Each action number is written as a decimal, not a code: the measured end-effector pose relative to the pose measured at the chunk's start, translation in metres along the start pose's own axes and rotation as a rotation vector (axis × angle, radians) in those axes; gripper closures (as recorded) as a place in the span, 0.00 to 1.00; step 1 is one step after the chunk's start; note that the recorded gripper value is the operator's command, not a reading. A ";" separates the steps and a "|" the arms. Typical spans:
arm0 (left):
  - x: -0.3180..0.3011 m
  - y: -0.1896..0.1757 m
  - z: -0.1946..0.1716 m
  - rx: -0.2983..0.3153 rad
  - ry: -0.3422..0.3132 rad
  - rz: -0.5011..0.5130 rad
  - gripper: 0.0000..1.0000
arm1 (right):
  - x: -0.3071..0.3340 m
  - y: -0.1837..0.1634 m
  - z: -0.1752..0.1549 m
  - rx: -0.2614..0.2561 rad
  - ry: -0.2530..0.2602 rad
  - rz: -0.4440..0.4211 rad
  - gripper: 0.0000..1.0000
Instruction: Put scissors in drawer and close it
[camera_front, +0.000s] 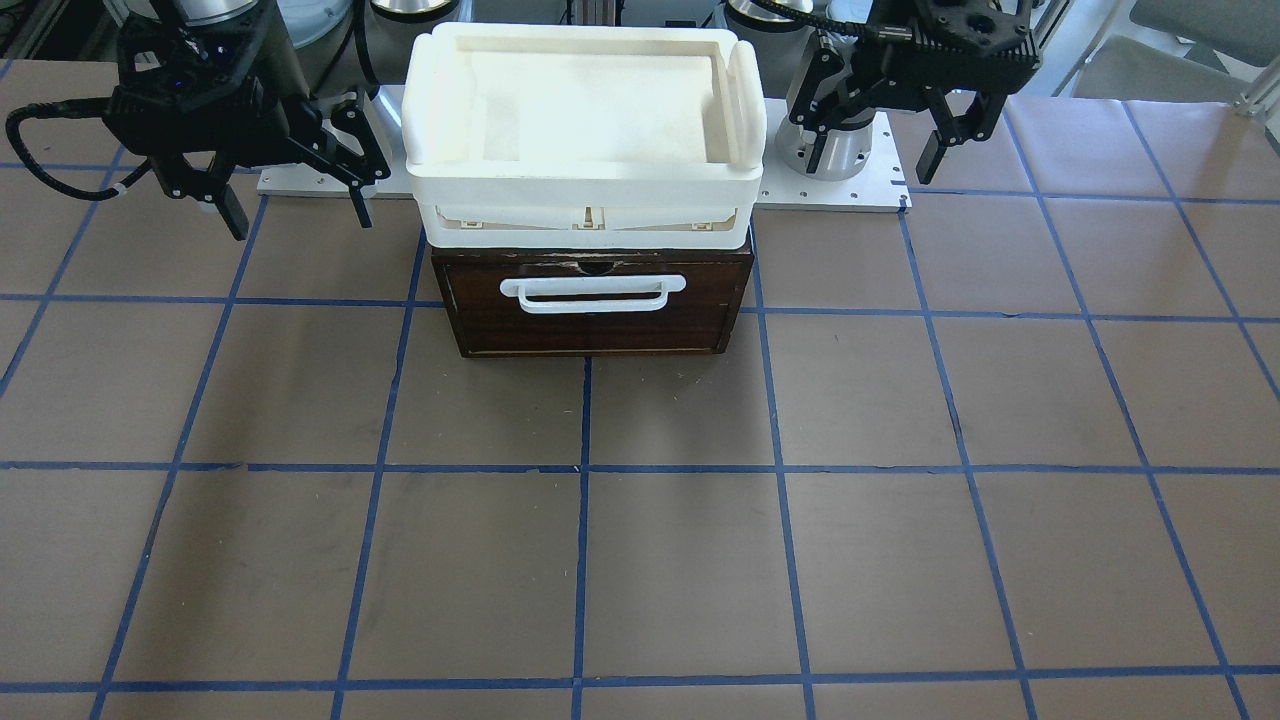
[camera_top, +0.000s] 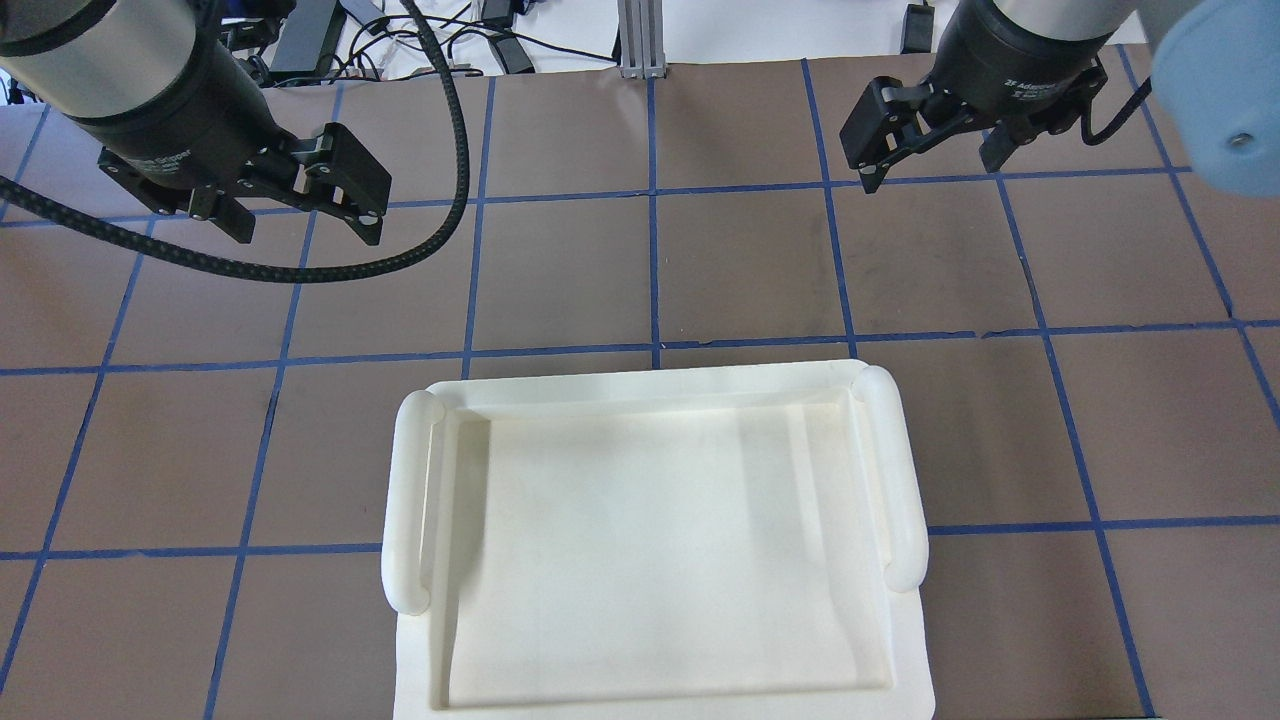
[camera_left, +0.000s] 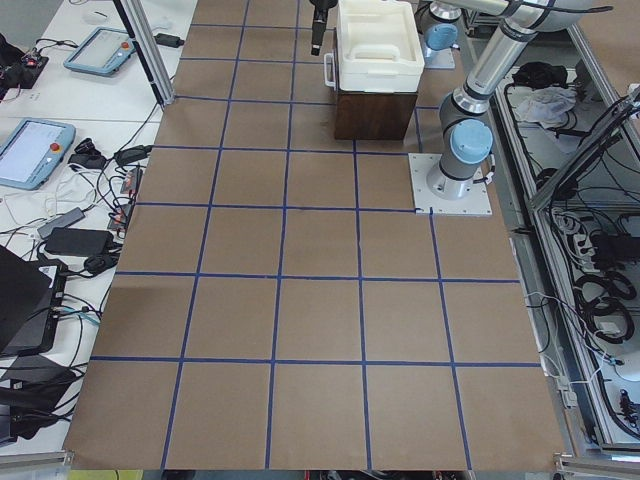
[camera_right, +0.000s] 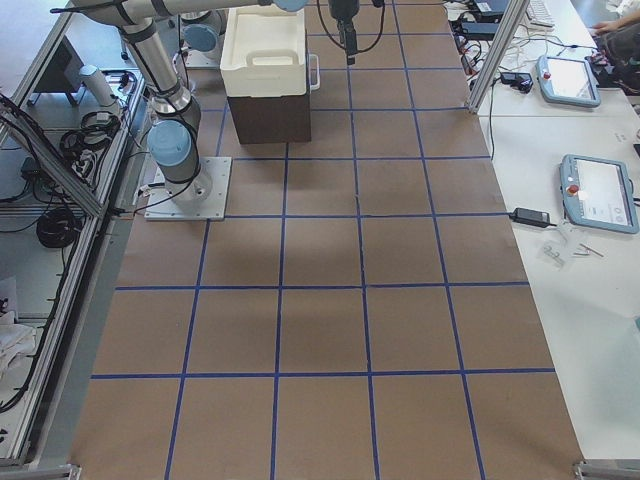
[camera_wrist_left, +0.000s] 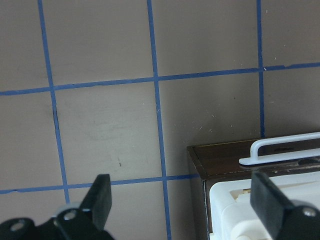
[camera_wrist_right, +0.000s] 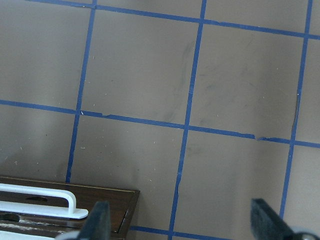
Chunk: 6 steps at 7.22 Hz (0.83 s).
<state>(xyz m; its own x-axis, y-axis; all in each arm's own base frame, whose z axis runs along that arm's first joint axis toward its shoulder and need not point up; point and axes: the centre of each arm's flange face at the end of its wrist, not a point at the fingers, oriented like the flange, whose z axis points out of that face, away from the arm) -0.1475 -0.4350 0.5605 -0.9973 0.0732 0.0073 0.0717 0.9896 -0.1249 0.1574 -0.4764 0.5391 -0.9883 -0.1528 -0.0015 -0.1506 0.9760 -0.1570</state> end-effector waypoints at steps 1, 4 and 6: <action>0.000 0.001 0.001 -0.003 0.002 0.000 0.00 | 0.000 0.000 -0.001 0.001 0.001 0.000 0.00; 0.000 0.001 0.002 -0.005 0.004 0.000 0.00 | -0.003 0.015 0.000 -0.071 -0.008 0.010 0.00; 0.000 0.001 0.002 -0.004 0.006 0.001 0.00 | -0.004 0.017 0.000 -0.081 -0.009 0.010 0.00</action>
<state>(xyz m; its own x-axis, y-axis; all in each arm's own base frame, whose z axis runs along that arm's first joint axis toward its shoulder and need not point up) -0.1477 -0.4345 0.5585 -0.9971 0.0745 0.0130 0.0724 0.9901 -0.1206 0.1588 -0.4592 0.5368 -0.9895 -0.1442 -0.0121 -0.1429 0.9868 -0.0763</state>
